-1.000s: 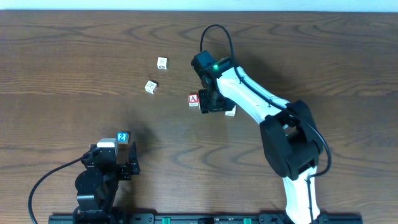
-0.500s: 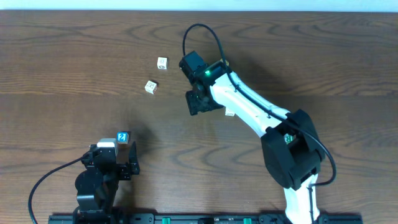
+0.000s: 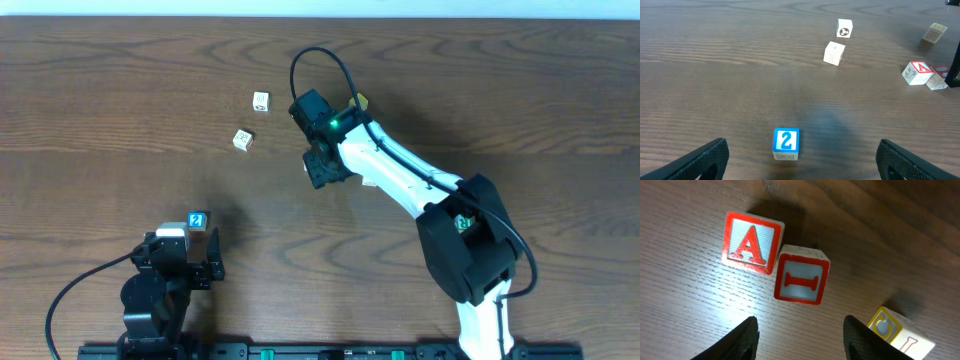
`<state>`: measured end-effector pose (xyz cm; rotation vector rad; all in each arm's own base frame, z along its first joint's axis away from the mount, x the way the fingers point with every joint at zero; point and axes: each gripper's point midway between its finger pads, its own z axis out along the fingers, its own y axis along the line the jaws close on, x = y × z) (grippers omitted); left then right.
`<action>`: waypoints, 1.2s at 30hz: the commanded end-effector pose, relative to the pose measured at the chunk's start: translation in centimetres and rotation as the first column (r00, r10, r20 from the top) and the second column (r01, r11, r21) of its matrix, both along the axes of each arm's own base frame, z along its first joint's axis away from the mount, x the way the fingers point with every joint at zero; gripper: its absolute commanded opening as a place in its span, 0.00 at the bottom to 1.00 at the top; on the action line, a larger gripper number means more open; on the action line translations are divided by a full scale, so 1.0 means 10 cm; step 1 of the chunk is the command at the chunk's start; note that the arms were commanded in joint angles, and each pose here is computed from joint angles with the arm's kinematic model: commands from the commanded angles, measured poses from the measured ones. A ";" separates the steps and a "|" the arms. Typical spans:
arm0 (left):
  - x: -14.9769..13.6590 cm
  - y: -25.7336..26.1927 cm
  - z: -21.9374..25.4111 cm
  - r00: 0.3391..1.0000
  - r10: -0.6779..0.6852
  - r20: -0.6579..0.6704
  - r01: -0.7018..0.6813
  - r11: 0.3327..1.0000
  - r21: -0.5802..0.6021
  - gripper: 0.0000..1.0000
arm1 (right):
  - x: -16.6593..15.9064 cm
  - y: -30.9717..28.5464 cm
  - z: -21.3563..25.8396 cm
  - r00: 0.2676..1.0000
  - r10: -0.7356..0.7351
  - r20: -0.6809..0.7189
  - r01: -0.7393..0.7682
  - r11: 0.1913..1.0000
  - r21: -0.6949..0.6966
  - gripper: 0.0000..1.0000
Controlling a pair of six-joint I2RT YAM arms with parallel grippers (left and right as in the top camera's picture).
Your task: Spell out Ai2
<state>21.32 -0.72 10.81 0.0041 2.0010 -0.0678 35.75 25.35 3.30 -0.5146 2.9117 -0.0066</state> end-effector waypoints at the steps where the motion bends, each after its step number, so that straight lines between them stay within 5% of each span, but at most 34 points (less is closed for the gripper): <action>1: 0.00 0.00 -0.06 1.000 0.003 -0.009 -0.003 1.000 -0.004 0.95 | 0.00 -0.03 -0.01 0.999 0.035 0.016 -0.035 0.999 -0.020 0.55; 17: 0.00 0.00 -0.06 1.000 0.003 -0.009 -0.003 1.000 -0.004 0.95 | 0.12 -0.05 -0.08 0.997 0.055 0.059 -0.055 0.999 -0.001 0.43; 36: 0.00 0.00 -0.06 1.000 0.003 -0.009 -0.003 1.000 -0.004 0.95 | 0.18 -0.02 -0.20 0.996 0.063 0.064 -0.063 0.998 0.004 0.40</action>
